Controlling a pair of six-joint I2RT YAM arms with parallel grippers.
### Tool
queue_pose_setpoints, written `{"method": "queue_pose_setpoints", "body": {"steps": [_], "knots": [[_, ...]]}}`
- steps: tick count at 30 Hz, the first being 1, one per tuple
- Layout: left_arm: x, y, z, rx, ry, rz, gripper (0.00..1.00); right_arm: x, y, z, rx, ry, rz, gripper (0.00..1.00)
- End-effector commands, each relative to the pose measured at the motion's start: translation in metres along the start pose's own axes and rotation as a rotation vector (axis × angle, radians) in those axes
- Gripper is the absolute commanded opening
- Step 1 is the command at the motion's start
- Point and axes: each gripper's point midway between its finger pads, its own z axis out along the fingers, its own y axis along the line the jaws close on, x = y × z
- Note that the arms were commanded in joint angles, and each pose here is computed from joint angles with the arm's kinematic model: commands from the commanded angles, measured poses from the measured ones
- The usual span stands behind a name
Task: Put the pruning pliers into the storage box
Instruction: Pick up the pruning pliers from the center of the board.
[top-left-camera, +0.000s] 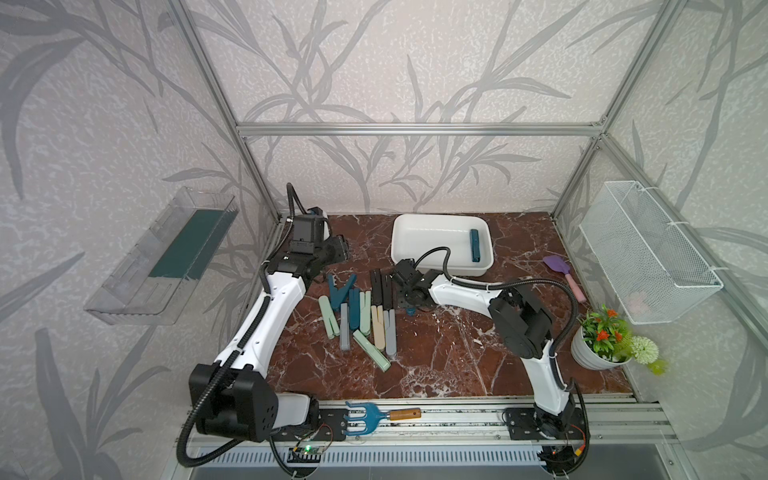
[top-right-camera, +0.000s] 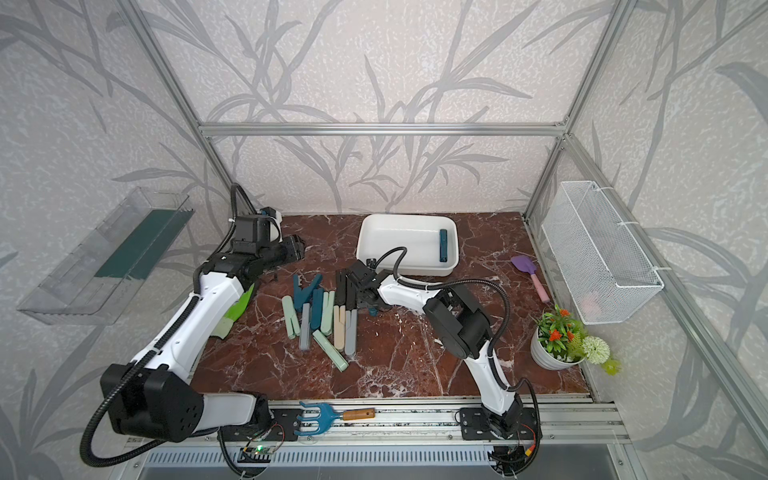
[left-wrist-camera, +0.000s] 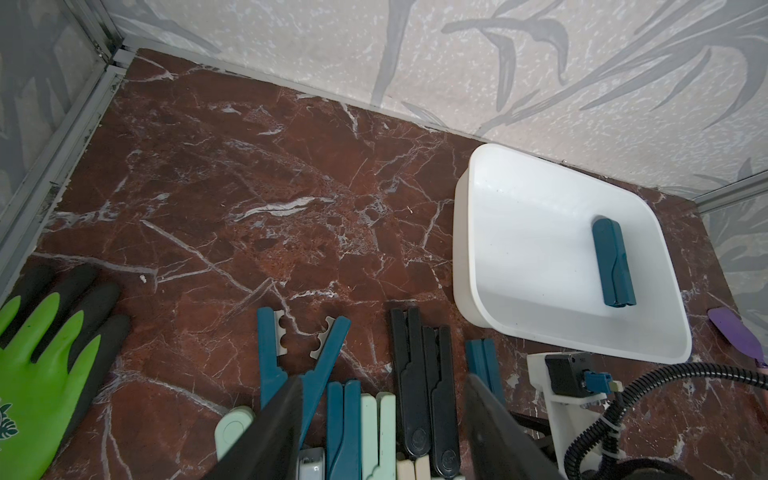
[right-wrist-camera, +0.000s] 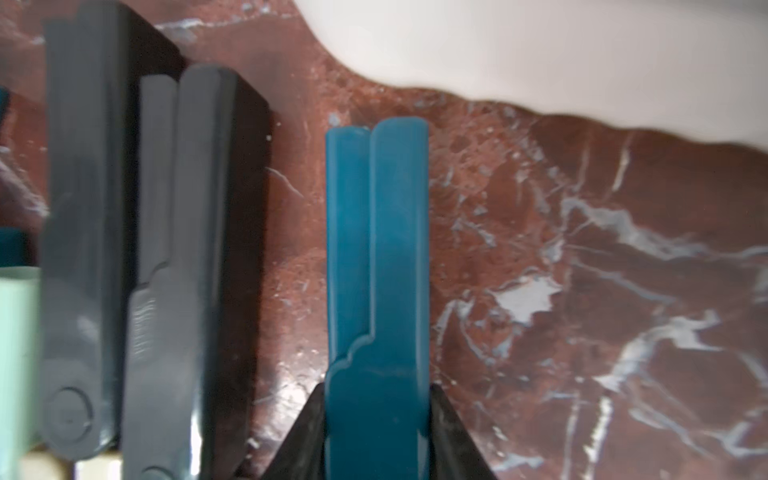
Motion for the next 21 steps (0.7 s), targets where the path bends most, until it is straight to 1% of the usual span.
{"method": "queue_pose_setpoints", "body": {"steps": [1,3,6,8,11,16,18,21], "knots": [[0.0,-0.001,-0.001,0.017,-0.012,-0.016,0.62,-0.001,-0.019,-0.006,0.091,0.008,-0.099,0.3],[0.002,-0.001,0.001,0.022,-0.005,-0.021,0.62,0.001,-0.024,-0.006,0.103,0.04,-0.134,0.25],[0.003,-0.002,0.003,0.027,0.0,-0.02,0.61,0.004,-0.03,-0.007,0.112,0.081,-0.176,0.24],[0.002,-0.003,0.002,0.028,-0.001,-0.02,0.61,0.004,-0.03,-0.012,0.09,0.096,-0.193,0.24],[0.002,-0.004,0.001,0.036,0.0,-0.019,0.61,0.0,-0.02,-0.03,-0.014,0.084,-0.204,0.24],[0.004,-0.013,0.004,0.087,0.014,-0.019,0.61,-0.013,-0.009,-0.069,-0.22,0.047,-0.16,0.24],[0.006,-0.022,0.006,0.136,0.03,-0.017,0.61,-0.02,-0.008,-0.087,-0.279,0.018,-0.151,0.24],[0.008,-0.029,0.009,0.174,0.042,-0.025,0.61,-0.026,-0.009,-0.109,-0.335,-0.014,-0.15,0.24]]}}
